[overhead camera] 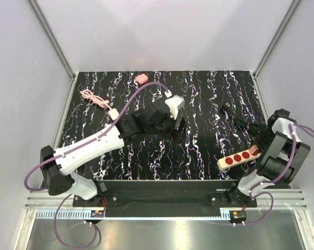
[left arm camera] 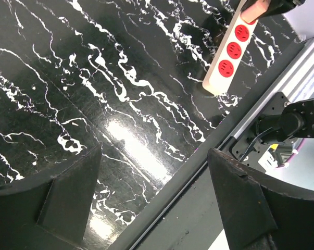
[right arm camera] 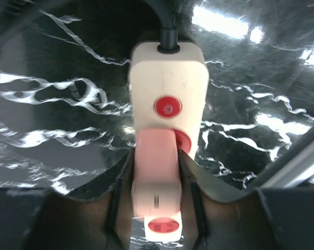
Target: Insert the plug
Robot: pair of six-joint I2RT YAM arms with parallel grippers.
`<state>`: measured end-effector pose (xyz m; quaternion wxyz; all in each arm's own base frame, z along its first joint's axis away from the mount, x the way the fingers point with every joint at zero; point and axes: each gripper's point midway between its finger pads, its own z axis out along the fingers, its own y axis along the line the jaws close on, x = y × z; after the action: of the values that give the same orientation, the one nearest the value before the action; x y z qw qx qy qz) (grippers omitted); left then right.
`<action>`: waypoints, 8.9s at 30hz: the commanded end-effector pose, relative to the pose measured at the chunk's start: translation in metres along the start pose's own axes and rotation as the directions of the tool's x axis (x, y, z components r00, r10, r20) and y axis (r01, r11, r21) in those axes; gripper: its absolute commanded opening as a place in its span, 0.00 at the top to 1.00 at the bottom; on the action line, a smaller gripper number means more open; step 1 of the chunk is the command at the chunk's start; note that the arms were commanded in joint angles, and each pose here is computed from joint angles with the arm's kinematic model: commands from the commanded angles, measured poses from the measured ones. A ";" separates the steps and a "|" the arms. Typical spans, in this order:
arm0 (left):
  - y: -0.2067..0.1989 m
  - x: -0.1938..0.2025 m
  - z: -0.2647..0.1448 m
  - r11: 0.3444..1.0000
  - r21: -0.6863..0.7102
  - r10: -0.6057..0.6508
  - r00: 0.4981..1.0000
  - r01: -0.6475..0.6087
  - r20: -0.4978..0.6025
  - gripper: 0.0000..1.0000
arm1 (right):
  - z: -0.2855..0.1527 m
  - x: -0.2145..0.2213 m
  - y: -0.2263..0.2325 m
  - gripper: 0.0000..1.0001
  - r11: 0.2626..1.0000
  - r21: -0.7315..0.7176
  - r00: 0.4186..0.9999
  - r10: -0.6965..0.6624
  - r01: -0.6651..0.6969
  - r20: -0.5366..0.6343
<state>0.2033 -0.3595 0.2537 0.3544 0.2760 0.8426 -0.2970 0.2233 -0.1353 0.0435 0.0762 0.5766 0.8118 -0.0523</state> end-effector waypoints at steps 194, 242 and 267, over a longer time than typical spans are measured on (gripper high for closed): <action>0.226 -0.019 -0.180 0.754 -0.104 -0.467 0.641 0.648 0.609 1.00 | -0.212 0.166 0.159 0.23 0.347 -0.697 0.737 -0.552 0.628 0.389; -0.030 0.013 -0.163 0.525 0.228 0.369 0.460 -0.820 0.807 1.00 | -0.311 0.251 0.123 0.15 -0.323 -0.799 0.641 -0.480 0.506 0.600; 0.085 -0.118 -0.143 0.571 0.654 -0.808 0.200 0.496 0.554 1.00 | -0.372 0.210 0.192 0.15 -0.239 -0.360 0.379 0.036 0.902 0.925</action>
<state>0.2567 -0.2591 0.3353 0.4753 -0.1281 0.6154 -0.6156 0.2939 0.1906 0.2762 0.5444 -0.0855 0.7799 0.2967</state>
